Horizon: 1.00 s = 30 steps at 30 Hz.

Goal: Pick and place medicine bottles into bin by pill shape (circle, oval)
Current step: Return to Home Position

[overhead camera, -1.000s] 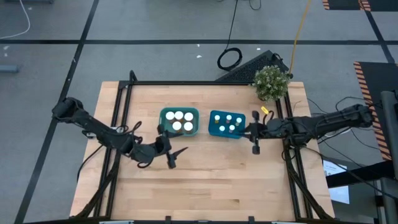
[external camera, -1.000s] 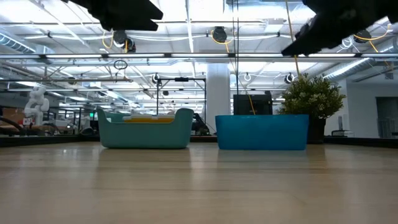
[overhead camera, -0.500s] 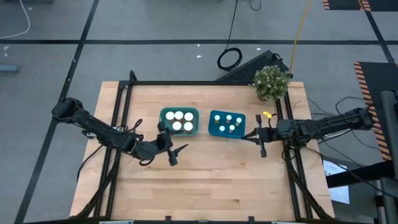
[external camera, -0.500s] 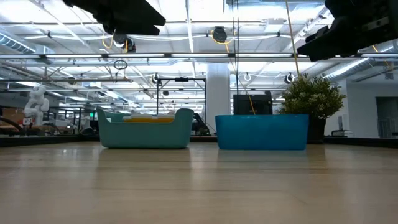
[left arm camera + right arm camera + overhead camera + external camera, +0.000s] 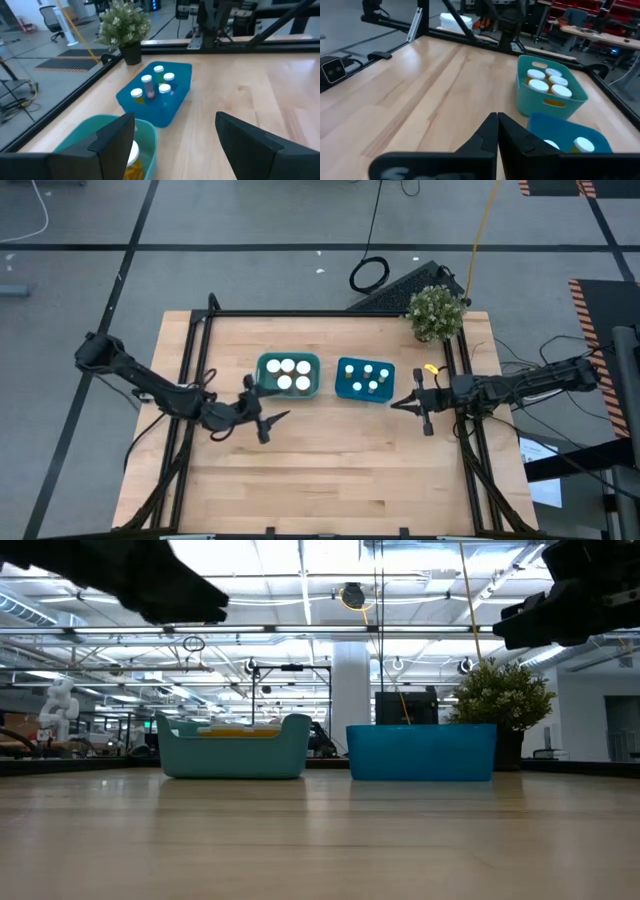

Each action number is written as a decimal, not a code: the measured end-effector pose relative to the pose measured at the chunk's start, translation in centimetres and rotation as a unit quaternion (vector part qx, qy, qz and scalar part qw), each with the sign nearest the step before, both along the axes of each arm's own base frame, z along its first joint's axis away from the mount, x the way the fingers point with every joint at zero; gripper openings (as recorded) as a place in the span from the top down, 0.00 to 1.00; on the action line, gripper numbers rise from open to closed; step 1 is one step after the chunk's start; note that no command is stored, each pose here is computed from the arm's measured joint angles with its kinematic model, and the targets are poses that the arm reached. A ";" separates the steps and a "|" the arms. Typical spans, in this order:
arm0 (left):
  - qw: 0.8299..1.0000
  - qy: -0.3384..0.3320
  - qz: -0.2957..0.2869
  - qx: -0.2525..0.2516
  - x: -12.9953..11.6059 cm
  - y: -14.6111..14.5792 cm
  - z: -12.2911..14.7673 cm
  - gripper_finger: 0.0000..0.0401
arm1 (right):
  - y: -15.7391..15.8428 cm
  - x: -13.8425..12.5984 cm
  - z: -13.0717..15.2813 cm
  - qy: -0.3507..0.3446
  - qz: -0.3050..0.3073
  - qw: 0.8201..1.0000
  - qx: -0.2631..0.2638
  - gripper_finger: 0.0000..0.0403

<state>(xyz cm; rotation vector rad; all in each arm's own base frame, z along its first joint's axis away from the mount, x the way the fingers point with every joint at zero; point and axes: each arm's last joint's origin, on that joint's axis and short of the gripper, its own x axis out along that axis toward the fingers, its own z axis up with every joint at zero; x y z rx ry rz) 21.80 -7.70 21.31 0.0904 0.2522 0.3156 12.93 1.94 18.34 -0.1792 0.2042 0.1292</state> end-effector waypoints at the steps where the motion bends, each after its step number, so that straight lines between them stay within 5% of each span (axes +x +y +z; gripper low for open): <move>1: 1.000 -0.006 -0.003 -0.003 -0.5 0.1 -0.1 0.31 | 0.0 0.0 -0.2 -0.003 0.000 1.000 0.000 1.00; 10: 0.998 -0.050 -0.024 -0.012 -4.2 1.0 -0.7 0.31 | 0.0 -0.3 -0.6 -0.009 0.016 1.000 -0.001 1.00; 30: 0.998 -0.058 -0.011 0.036 -5.6 2.0 0.5 0.31 | -0.1 -1.4 -1.7 -0.019 0.031 0.999 -0.014 1.00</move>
